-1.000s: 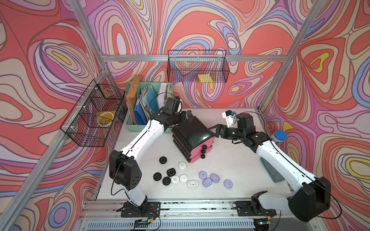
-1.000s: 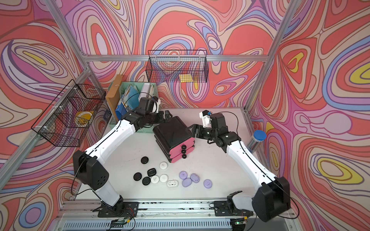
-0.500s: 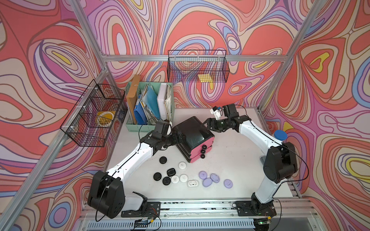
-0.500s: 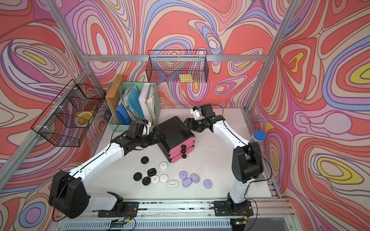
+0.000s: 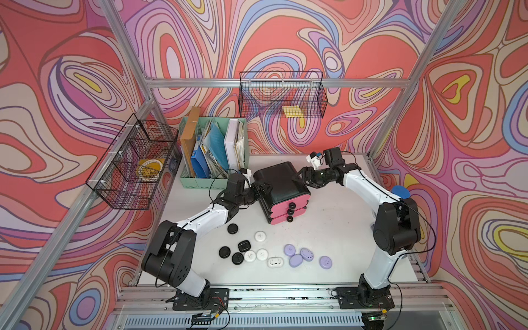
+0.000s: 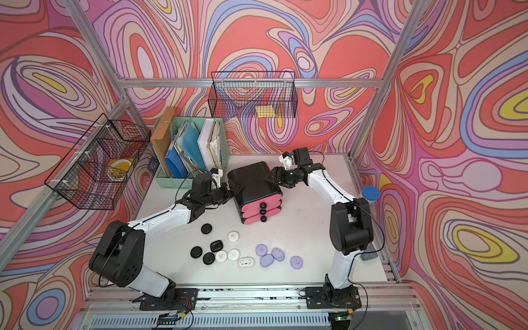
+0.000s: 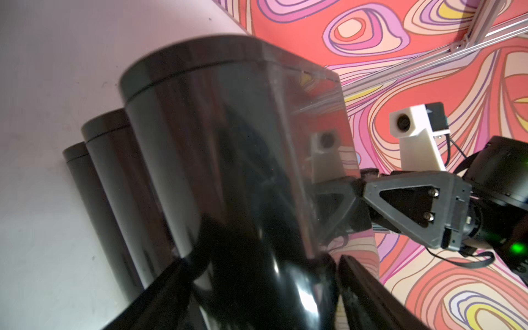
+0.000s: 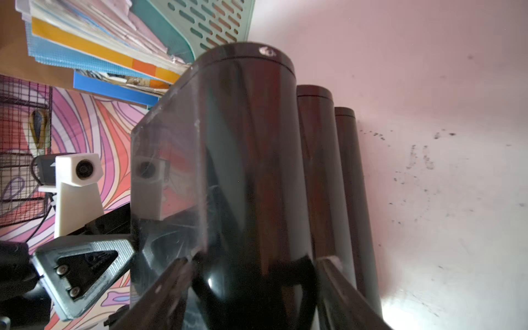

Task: Put the bluetooth earphones in the drawer according to color
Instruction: Adjust the storage box at the center of the board.

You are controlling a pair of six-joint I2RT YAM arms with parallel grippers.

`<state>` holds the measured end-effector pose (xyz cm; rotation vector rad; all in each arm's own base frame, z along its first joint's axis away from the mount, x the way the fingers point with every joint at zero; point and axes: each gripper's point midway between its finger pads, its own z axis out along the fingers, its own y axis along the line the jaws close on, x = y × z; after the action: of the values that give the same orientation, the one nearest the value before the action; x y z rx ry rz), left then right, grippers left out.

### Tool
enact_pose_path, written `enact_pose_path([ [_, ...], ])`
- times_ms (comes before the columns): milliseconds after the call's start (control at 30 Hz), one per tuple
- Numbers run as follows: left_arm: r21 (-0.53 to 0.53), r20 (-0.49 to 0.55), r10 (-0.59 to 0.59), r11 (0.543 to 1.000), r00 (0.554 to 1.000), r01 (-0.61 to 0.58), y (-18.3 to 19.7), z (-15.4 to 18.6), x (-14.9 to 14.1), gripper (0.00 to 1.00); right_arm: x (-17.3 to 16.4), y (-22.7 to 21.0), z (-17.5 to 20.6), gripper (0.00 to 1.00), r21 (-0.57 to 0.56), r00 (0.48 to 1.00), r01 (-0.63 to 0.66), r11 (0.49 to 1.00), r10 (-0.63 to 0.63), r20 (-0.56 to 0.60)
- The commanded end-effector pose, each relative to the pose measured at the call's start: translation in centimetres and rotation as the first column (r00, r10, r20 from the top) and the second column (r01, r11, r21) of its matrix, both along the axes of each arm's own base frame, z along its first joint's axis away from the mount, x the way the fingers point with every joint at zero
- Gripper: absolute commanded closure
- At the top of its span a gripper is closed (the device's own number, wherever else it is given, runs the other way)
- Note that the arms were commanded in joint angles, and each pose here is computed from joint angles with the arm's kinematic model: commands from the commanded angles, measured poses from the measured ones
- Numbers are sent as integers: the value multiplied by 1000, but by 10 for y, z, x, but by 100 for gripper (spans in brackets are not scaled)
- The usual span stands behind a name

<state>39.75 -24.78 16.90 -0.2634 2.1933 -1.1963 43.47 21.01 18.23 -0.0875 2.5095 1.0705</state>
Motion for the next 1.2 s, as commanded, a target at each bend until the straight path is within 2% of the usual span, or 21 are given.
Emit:
enact_pose_path([
  [0, -76, -84, -226, 973, 971, 220, -71, -30, -36, 24, -42, 47, 56, 34, 114, 985, -173, 978, 168, 48],
  [200, -118, -72, -278, 956, 958, 268, -101, -30, -39, 25, -49, 44, 89, 35, 119, 983, -166, 979, 154, 101],
  [333, -139, -76, -274, 955, 959, 262, -103, -39, -42, 26, -51, 46, 94, 36, 144, 982, -171, 975, 157, 101],
  [633, -102, -183, -149, 986, 972, 131, -38, -100, -43, 26, -51, 50, 105, 37, 181, 984, -165, 969, 149, 102],
  [800, -75, -216, -96, 994, 972, 82, -7, -117, -42, 26, -52, 63, 102, 37, 183, 982, -179, 967, 166, 86],
  [1167, 114, -330, 5, 993, 944, 35, 50, -161, -63, 25, -64, 105, 95, 38, 160, 974, -223, 961, 214, 72],
])
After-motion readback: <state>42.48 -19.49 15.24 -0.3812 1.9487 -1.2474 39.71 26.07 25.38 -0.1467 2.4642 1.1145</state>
